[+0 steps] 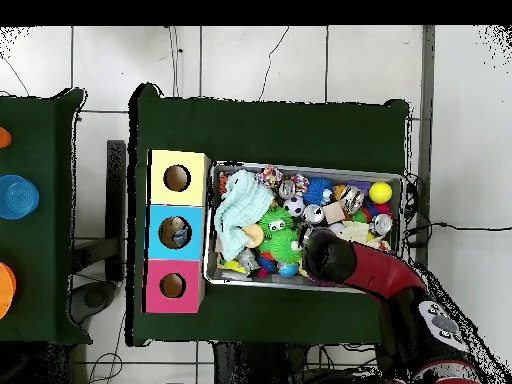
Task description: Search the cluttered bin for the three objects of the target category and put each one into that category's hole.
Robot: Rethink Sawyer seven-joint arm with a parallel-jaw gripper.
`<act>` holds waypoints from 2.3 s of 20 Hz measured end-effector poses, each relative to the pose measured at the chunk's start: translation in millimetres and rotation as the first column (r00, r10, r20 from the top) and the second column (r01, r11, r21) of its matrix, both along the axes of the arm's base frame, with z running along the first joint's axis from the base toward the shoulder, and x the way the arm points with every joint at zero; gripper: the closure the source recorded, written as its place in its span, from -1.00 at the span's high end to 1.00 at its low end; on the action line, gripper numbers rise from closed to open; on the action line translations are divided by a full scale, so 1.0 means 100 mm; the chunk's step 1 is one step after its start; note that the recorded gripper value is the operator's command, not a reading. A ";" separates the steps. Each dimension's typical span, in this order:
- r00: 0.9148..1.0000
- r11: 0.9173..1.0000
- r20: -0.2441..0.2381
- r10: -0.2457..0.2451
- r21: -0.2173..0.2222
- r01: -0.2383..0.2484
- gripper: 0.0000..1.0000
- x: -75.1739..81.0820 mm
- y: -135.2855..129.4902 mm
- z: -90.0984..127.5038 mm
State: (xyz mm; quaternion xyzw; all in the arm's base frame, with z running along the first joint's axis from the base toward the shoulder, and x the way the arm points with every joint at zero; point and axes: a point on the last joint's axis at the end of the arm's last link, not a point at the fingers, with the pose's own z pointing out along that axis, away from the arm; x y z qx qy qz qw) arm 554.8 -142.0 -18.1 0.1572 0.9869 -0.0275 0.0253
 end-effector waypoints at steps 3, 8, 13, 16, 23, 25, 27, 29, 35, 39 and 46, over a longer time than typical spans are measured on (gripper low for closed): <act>1.000 1.000 0.001 0.002 0.000 -0.002 1.00 0.01 0.01 0.00; 1.000 1.000 0.005 0.008 0.000 -0.008 1.00 0.04 0.04 -0.01; 1.000 1.000 0.013 0.016 -0.003 -0.016 1.00 0.08 0.08 -0.02; 1.000 1.000 0.020 0.020 -0.005 -0.020 1.00 0.11 0.11 -0.03; 0.999 1.000 0.045 0.021 -0.010 -0.020 1.00 0.16 0.15 -0.06; 0.999 1.000 0.049 0.021 -0.010 -0.021 1.00 0.17 0.16 -0.06; 0.998 1.000 0.053 0.021 -0.010 -0.021 1.00 0.18 0.18 -0.06; 0.998 1.000 0.057 0.019 -0.010 -0.018 1.00 0.19 0.19 -0.06; 0.998 1.000 0.058 0.007 -0.005 -0.006 1.00 0.21 0.20 -0.06; 0.998 1.000 0.061 0.000 -0.003 0.000 1.00 0.22 0.21 -0.06; 0.995 1.000 0.103 -0.001 -0.011 0.002 1.00 0.25 0.25 -0.16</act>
